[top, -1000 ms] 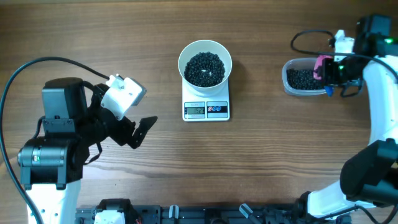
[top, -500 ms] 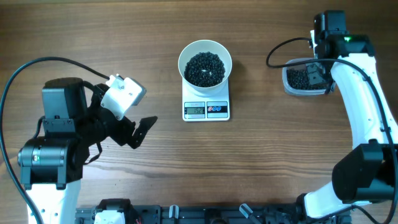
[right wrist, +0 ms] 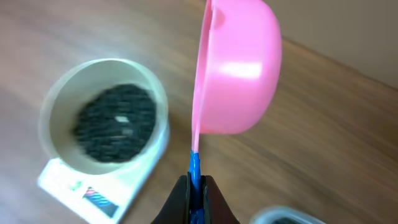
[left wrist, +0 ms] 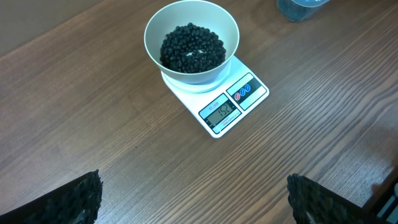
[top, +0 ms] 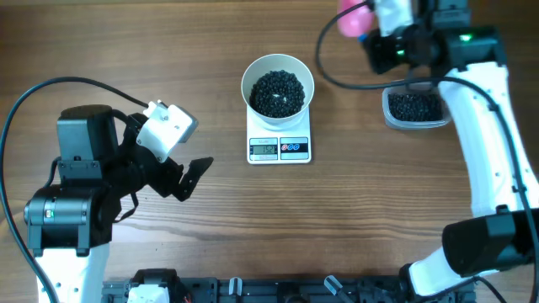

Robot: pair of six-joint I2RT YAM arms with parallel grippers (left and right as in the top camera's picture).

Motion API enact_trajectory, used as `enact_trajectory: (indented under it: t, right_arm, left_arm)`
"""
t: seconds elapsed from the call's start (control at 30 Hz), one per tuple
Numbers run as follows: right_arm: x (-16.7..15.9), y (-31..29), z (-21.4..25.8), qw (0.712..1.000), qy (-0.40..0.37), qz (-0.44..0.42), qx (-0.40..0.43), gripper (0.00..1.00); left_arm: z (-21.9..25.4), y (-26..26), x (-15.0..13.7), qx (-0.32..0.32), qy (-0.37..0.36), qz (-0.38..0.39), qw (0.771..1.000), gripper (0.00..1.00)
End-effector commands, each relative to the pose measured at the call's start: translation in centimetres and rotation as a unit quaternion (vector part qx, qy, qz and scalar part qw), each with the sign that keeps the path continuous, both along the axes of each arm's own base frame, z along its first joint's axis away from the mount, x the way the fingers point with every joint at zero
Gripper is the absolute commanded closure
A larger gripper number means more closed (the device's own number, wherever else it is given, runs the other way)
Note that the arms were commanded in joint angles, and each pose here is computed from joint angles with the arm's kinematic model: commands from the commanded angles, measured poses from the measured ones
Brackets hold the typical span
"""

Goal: Scoop item into bowl and weigh 150g on scale
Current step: 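Lift the filled scoop and move it over the white bowl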

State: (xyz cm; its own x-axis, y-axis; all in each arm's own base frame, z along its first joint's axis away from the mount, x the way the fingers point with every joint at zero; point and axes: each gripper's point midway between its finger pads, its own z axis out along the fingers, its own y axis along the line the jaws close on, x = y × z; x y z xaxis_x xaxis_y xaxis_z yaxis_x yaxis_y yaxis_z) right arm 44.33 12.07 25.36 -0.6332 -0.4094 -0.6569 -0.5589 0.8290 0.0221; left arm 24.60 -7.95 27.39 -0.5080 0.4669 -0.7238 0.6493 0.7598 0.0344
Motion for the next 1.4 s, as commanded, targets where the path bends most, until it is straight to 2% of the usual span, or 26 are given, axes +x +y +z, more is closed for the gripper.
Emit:
enact_trajectory:
  t: [0.0, 0.1, 0.27, 0.57, 0.87, 1.07, 1.23, 1.37]
  right_arm:
    - [-1.7, 5.7, -2.9, 0.994, 0.038, 0.104, 0.006, 0.96]
    - [-3.0, 8.0, -6.2, 0.985, 0.06, 0.146, -0.068, 0.96]
    - [-3.2, 9.7, -8.3, 0.966, 0.033, 0.195, -0.169, 0.96]
    - [-2.5, 9.3, -12.4, 0.947, 0.056, 0.222, -0.226, 0.96]
    - [-1.4, 9.8, -13.3, 0.939, 0.035, 0.239, -0.244, 0.96]
    - [-0.4, 9.9, -13.2, 0.919, 0.0, 0.244, -0.311, 0.96]
    - [2.0, 8.8, -12.2, 0.895, -0.049, 0.227, -0.382, 0.96]
    - [2.2, 8.9, -13.1, 0.888, -0.046, 0.236, -0.393, 0.96]
  left_arm:
    - [0.7, -0.1, 0.1, -0.002, -0.012, -0.008, 1.0, 0.0]
    - [0.7, -0.1, 0.1, -0.002, -0.012, -0.008, 1.0, 0.0]
    - [0.7, -0.1, 0.1, -0.002, -0.012, -0.008, 1.0, 0.0]
    - [0.7, -0.1, 0.1, -0.002, -0.012, -0.008, 1.0, 0.0]
    - [0.7, -0.1, 0.1, -0.002, -0.012, -0.008, 1.0, 0.0]
    - [0.7, -0.1, 0.1, -0.002, -0.012, -0.008, 1.0, 0.0]
    - [0.7, -0.1, 0.1, -0.002, -0.012, -0.008, 1.0, 0.0]
    - [0.7, -0.1, 0.1, -0.002, -0.012, -0.008, 1.0, 0.0]
